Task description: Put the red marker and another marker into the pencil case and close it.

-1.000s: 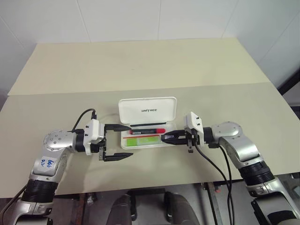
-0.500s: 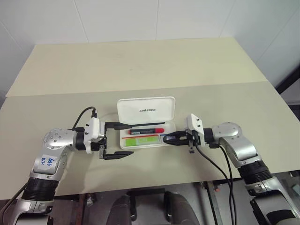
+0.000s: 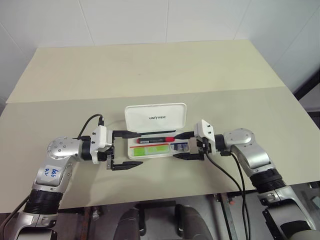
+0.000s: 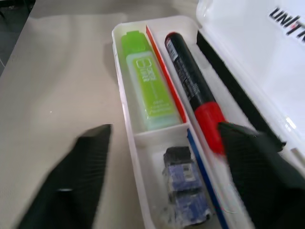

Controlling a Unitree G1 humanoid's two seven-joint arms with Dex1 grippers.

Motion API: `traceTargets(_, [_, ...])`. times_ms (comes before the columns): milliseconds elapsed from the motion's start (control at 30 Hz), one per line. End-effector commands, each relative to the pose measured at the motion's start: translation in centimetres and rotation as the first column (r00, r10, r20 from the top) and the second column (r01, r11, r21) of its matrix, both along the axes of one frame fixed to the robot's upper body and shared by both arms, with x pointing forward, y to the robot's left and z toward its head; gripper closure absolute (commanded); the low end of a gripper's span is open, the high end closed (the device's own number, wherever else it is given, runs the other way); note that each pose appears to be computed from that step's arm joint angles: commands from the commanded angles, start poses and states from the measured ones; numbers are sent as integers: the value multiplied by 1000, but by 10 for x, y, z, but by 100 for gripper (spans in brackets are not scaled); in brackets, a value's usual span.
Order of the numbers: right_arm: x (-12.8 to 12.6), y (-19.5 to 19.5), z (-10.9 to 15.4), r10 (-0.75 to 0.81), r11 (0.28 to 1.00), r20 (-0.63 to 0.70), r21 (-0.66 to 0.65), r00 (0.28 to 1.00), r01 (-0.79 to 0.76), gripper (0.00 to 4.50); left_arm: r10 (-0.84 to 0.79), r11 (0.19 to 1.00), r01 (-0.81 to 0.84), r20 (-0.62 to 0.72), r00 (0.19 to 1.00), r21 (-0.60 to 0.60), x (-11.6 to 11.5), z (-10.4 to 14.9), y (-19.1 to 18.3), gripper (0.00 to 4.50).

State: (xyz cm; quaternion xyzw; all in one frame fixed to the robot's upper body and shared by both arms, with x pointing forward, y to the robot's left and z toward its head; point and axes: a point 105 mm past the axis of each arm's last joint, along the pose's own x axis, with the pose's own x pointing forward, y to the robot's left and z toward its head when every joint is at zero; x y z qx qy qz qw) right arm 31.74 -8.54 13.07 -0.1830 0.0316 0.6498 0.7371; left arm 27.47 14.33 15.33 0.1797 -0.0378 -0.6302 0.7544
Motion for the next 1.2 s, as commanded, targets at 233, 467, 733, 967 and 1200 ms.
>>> traceTargets(233, [-25, -5, 74, -38, 976, 110, 217, 993, 13, 3, 54, 996, -52, 28, 998, -67, 4, 12, 6, 0])
traceTargets(467, [-32, -52, 77, -276, 921, 105, 313, 955, 232, 3, 178, 977, -174, 23, 984, -120, 13, 18, 32, 0])
traceTargets(733, [-38, -88, 69, -305, 929, 124, 256, 944, 267, 0, 319, 930, -307, 31, 947, -201, 31, 34, 68, 169])
traceTargets(967, [-34, -102, 67, -253, 954, 104, 195, 962, 229, 0, 421, 888, -402, 40, 906, -224, 45, 39, 84, 409])
traceTargets(1200, [-30, -104, 71, -245, 953, 60, 197, 968, 229, 0, 574, 799, -548, 42, 818, -246, 72, 36, 91, 449])
